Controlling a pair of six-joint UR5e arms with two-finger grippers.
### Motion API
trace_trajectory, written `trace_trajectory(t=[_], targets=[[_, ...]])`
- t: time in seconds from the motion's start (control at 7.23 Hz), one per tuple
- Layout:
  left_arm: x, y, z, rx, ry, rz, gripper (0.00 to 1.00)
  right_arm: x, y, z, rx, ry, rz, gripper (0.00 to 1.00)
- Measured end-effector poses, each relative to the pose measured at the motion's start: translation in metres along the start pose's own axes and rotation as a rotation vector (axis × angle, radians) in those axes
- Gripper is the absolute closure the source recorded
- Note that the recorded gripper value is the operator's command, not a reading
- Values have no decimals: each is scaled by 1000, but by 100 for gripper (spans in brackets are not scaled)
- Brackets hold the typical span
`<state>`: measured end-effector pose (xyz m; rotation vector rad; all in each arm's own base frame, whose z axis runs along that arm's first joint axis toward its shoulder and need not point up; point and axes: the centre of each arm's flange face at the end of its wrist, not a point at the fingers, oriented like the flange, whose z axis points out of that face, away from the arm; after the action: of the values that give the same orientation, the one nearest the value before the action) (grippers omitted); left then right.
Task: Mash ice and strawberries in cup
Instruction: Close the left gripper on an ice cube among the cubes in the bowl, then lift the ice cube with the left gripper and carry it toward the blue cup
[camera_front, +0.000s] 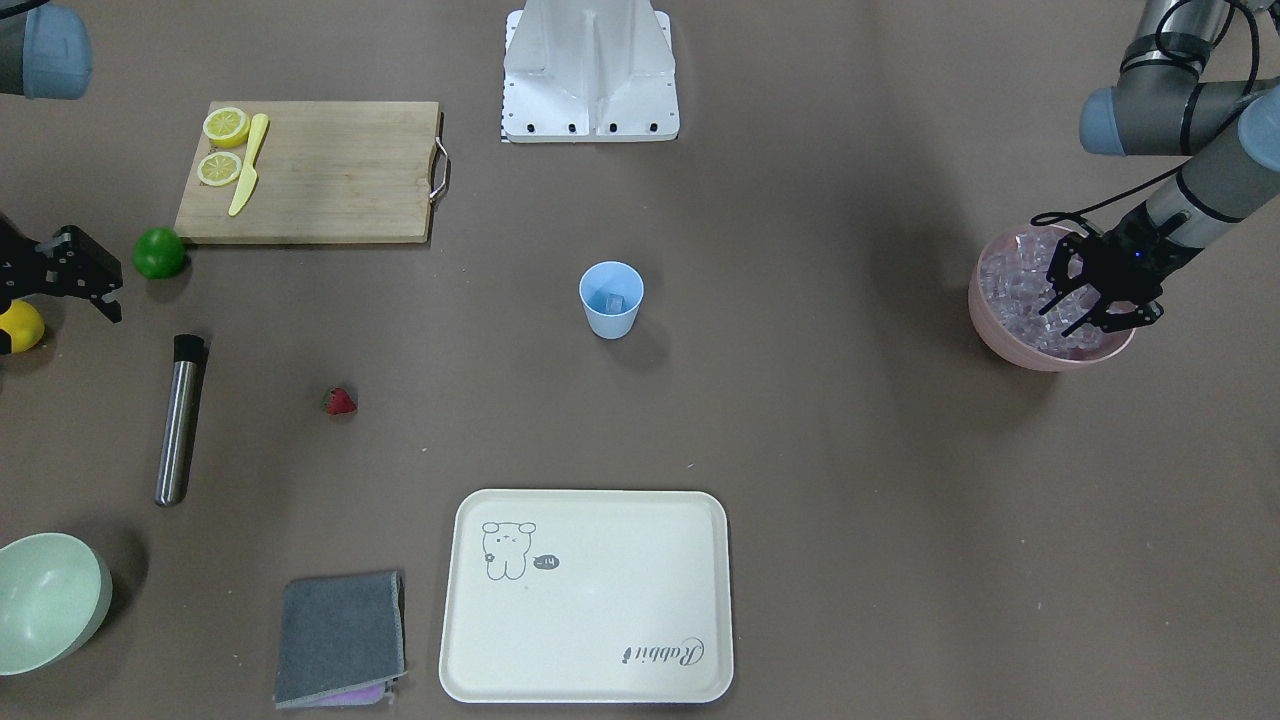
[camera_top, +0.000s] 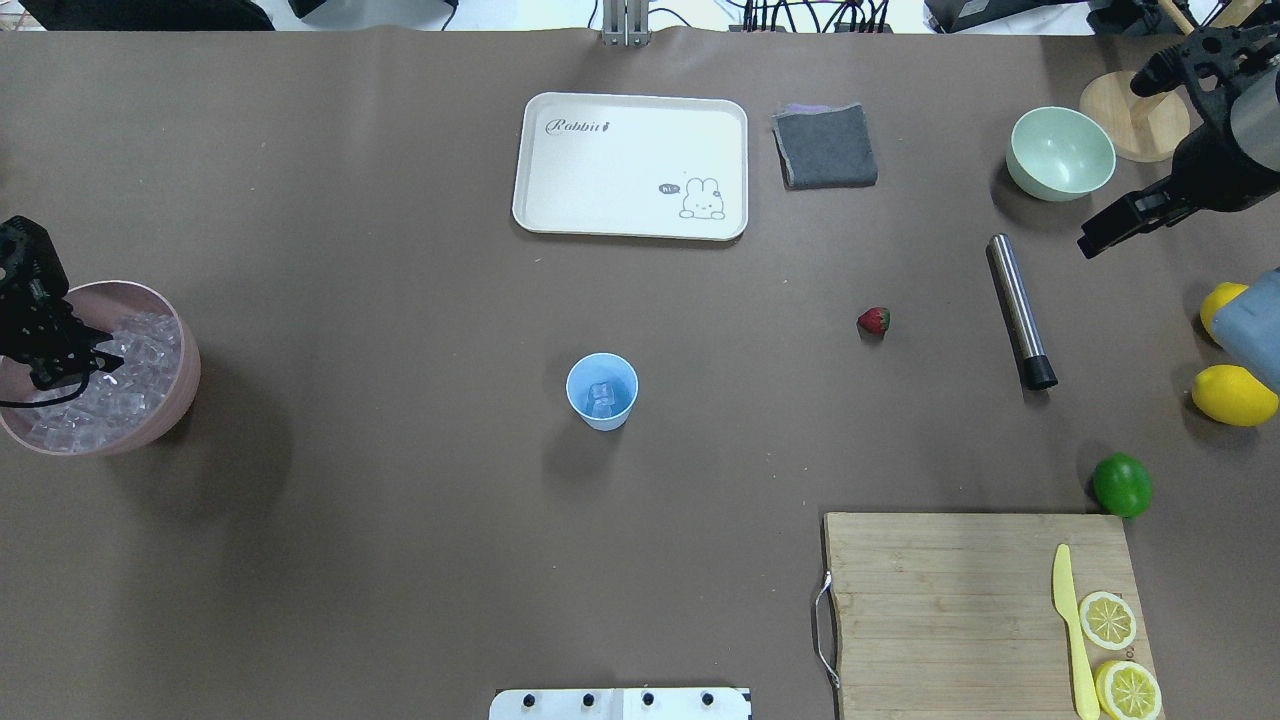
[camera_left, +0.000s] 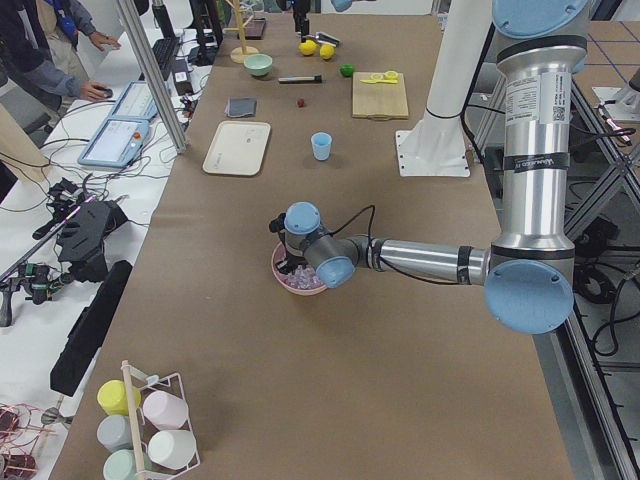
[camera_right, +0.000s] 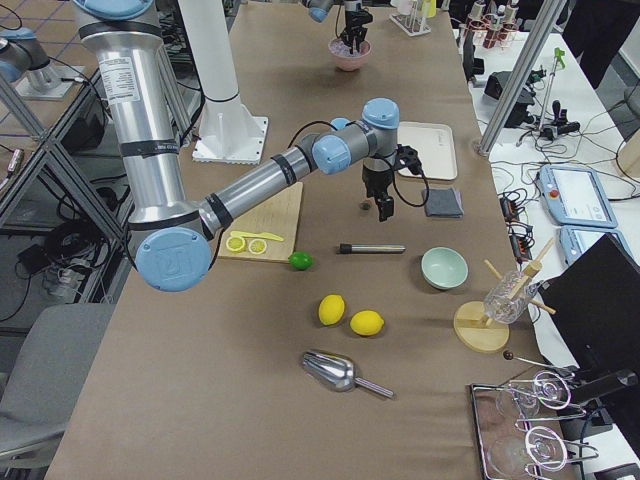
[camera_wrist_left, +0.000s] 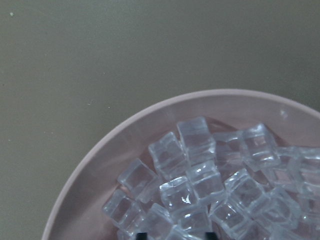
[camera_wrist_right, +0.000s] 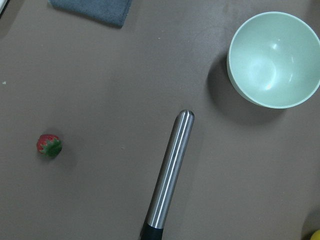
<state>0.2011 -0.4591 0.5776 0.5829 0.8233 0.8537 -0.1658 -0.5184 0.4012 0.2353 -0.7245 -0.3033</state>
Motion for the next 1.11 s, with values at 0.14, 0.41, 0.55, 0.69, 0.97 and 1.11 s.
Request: trace_trajectory(t=[0.14, 0.41, 0.55, 0.69, 0.97, 1.11], targets=[[2, -3, -2, 4, 5, 1, 100, -1, 0, -1, 2, 0, -1, 0], [9, -6, -9, 19, 58, 1, 100, -2, 0, -2, 5, -2, -2, 0], [10, -8, -13, 30, 87, 1, 100, -2, 0, -2, 5, -2, -2, 0], [9, -14, -20, 46, 112, -1, 100, -2, 0, -2, 4, -3, -2, 0], [-7, -52, -45, 92, 138, -18, 100, -2, 0, -2, 3, -4, 0, 0], [-11, -82, -56, 120, 140, -33, 100, -2, 0, -1, 1, -5, 1, 0]])
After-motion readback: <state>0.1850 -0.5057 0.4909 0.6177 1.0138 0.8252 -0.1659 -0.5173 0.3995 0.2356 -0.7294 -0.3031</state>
